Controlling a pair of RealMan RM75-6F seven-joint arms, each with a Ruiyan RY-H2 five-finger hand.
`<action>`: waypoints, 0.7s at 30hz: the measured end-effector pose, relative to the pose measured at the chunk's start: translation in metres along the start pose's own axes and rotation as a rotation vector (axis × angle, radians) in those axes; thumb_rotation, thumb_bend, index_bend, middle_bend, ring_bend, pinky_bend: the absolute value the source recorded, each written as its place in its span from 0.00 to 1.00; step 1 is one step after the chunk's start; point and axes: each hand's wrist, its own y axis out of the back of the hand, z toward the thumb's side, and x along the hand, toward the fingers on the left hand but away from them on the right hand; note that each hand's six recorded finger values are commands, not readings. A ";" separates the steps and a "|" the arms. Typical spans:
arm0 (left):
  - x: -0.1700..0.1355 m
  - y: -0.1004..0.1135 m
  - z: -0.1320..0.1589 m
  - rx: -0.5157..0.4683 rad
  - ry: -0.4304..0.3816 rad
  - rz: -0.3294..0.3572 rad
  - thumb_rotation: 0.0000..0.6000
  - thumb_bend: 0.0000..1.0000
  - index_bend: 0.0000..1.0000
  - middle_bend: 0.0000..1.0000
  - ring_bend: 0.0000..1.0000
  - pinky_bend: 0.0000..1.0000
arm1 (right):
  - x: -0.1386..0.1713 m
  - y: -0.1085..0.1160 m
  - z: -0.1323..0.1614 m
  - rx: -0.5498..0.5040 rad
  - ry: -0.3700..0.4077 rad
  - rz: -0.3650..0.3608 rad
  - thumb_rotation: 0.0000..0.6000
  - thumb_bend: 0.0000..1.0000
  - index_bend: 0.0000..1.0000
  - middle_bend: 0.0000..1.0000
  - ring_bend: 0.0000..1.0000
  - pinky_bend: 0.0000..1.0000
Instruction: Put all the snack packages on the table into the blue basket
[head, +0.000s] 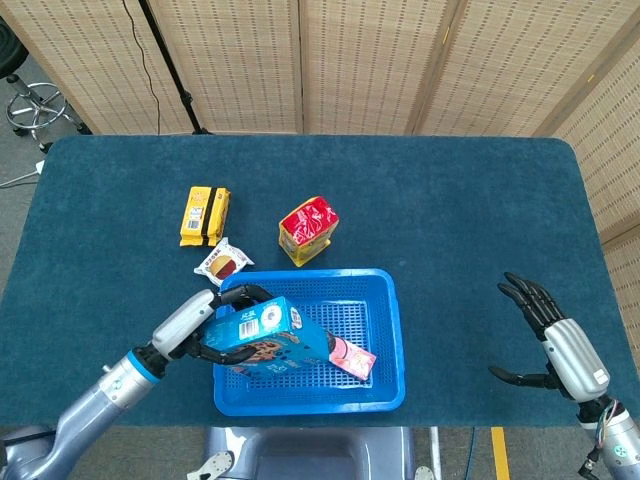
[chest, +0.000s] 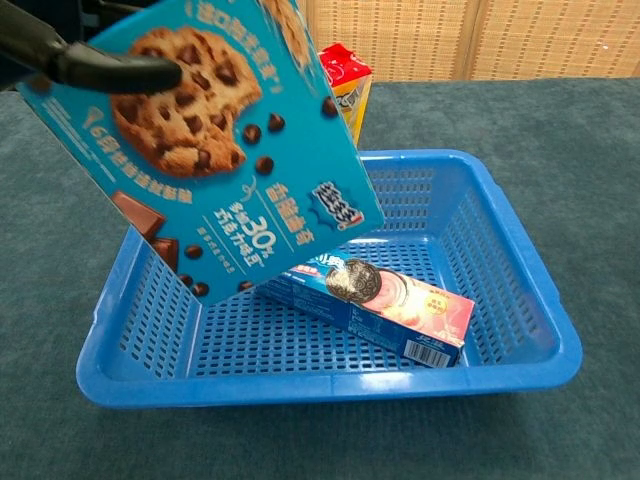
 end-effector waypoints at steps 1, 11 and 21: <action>0.003 -0.004 -0.002 0.013 0.003 -0.008 1.00 0.40 0.66 0.58 0.59 0.72 | 0.000 0.001 -0.001 0.000 -0.002 -0.002 1.00 0.00 0.00 0.00 0.00 0.05; 0.006 -0.030 -0.021 0.217 0.007 -0.166 1.00 0.39 0.66 0.57 0.57 0.72 | -0.001 -0.001 0.000 -0.003 0.002 -0.002 1.00 0.00 0.00 0.00 0.00 0.06; -0.003 -0.043 -0.029 0.332 0.023 -0.250 1.00 0.35 0.57 0.48 0.46 0.66 | -0.001 -0.005 0.002 -0.001 0.006 0.009 1.00 0.00 0.00 0.00 0.00 0.06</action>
